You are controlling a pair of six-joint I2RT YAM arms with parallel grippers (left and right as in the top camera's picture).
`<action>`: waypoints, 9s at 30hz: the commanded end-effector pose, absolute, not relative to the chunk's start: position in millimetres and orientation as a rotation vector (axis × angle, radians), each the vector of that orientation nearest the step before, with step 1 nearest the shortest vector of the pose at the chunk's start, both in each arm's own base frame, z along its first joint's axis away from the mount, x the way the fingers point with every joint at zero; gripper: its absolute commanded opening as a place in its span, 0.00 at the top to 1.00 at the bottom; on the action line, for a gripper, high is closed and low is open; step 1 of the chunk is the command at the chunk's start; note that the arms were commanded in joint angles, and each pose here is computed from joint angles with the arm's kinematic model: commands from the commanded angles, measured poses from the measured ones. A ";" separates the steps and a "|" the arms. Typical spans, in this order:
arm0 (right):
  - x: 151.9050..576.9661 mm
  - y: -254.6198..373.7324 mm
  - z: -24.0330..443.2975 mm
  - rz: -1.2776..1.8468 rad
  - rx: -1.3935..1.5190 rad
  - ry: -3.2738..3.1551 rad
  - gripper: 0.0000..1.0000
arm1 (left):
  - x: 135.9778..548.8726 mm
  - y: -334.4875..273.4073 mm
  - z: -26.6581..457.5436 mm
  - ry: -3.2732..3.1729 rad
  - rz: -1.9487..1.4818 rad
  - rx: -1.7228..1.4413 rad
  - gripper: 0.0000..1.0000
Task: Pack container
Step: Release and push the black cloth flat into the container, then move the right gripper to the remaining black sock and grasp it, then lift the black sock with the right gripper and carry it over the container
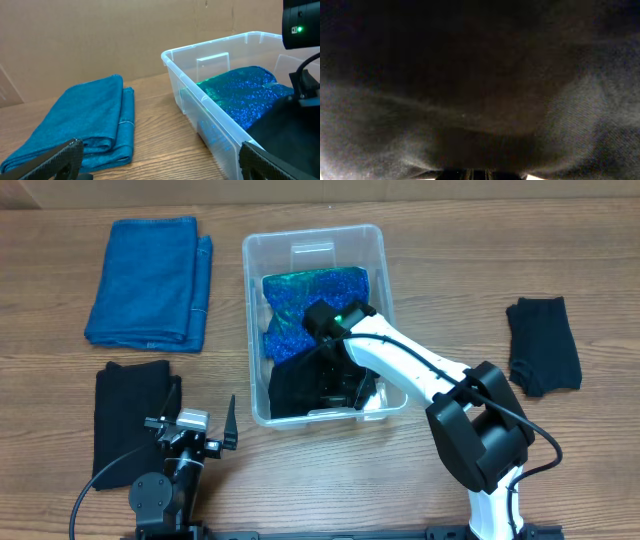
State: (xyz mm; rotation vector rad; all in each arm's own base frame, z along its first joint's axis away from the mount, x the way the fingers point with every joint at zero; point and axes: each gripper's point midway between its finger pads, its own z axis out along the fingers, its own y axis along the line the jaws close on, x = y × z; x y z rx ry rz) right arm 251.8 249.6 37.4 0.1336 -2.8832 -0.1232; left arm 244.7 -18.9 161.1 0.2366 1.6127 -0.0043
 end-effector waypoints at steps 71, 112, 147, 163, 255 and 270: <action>406.3 155.6 116.7 -0.198 0.176 -3.233 0.94 | 244.7 -16.7 161.7 1.608 -0.003 0.220 0.00; 410.9 84.2 218.7 0.029 -0.510 -3.378 0.00 | 244.7 -16.7 161.7 1.608 -0.003 0.220 0.00; 320.1 -172.1 52.9 -0.383 -2.094 -2.389 0.00 | 244.7 -16.7 161.7 1.608 -0.003 0.220 0.00; 322.0 -190.4 50.0 -0.266 -2.152 -2.428 0.00 | 244.7 -16.7 161.7 1.608 -0.003 0.220 0.00; 317.9 292.3 204.3 -0.920 0.661 -3.173 0.96 | 244.7 -16.7 161.7 1.608 -0.003 0.219 0.00; 299.5 309.6 212.5 -1.110 0.690 -3.018 0.93 | 244.7 -16.7 161.7 1.608 -0.003 0.220 0.00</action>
